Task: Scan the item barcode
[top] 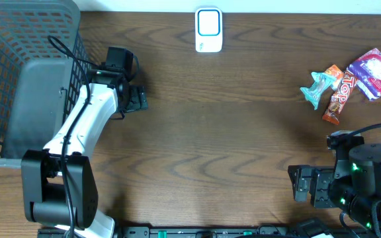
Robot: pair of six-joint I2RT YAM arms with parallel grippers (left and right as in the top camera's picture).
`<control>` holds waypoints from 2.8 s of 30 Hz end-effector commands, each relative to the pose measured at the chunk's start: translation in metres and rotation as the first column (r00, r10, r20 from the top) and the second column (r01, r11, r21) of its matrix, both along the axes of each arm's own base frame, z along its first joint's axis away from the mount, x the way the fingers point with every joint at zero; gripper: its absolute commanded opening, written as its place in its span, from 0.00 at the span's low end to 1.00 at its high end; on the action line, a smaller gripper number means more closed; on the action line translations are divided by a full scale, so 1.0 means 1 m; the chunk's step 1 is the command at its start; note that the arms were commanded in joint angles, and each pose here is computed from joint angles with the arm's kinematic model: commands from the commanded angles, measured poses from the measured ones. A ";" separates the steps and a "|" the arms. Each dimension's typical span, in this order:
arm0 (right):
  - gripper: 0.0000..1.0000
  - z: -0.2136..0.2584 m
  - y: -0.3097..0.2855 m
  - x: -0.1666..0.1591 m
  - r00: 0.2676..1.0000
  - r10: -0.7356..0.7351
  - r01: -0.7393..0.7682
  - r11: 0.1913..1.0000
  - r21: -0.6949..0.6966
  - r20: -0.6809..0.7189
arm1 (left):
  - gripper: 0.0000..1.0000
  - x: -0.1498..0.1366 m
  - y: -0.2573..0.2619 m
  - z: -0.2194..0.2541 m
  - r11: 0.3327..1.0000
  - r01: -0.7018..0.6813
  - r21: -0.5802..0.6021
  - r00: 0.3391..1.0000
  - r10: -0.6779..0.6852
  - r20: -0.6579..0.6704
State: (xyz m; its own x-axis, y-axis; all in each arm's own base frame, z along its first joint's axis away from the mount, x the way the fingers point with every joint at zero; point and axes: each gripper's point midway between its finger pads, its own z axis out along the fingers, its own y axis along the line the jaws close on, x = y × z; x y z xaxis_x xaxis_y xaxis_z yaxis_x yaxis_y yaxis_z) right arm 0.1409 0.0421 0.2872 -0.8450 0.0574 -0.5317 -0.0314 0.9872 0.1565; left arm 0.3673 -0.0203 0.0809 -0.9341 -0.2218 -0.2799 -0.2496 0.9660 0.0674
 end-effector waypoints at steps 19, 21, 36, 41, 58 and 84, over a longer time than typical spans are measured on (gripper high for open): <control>0.99 -0.034 -0.008 0.042 0.913 0.015 -0.017 1.000 0.000 0.407 | 0.98 0.000 0.002 0.001 1.000 -0.010 0.008 1.000 0.010 0.002; 0.99 -0.054 -0.006 0.050 0.903 0.008 -0.019 1.000 0.020 0.430 | 0.98 0.000 0.002 0.001 1.000 -0.010 0.008 1.000 0.010 0.002; 0.99 -0.116 0.014 0.095 0.696 0.032 -0.130 0.988 0.082 0.717 | 0.98 0.000 0.002 0.001 1.000 -0.009 0.008 1.000 0.009 0.002; 0.99 -0.117 0.009 0.098 0.650 0.018 -0.110 0.991 0.071 0.759 | 0.98 0.000 0.002 0.001 1.000 -0.010 0.008 1.000 0.010 0.002; 0.99 -0.129 -0.004 0.102 0.598 0.004 -0.039 0.999 0.023 0.801 | 0.98 0.000 0.002 0.001 1.000 -0.009 0.008 1.000 0.009 0.002; 0.99 -0.128 -0.003 0.102 0.587 0.065 -0.047 0.998 -0.046 0.807 | 0.98 0.000 0.002 0.001 1.000 -0.010 0.008 1.000 0.010 0.002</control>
State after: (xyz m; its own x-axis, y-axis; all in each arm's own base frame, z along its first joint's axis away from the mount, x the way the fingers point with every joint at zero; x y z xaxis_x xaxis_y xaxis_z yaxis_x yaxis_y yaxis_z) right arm 0.2429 0.0394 0.1591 -0.0734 0.0050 -0.9973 -0.1937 0.9809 0.0192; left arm 0.3673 -0.0203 0.0809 -0.9341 -0.2218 -0.2799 -0.2496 0.9660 0.0674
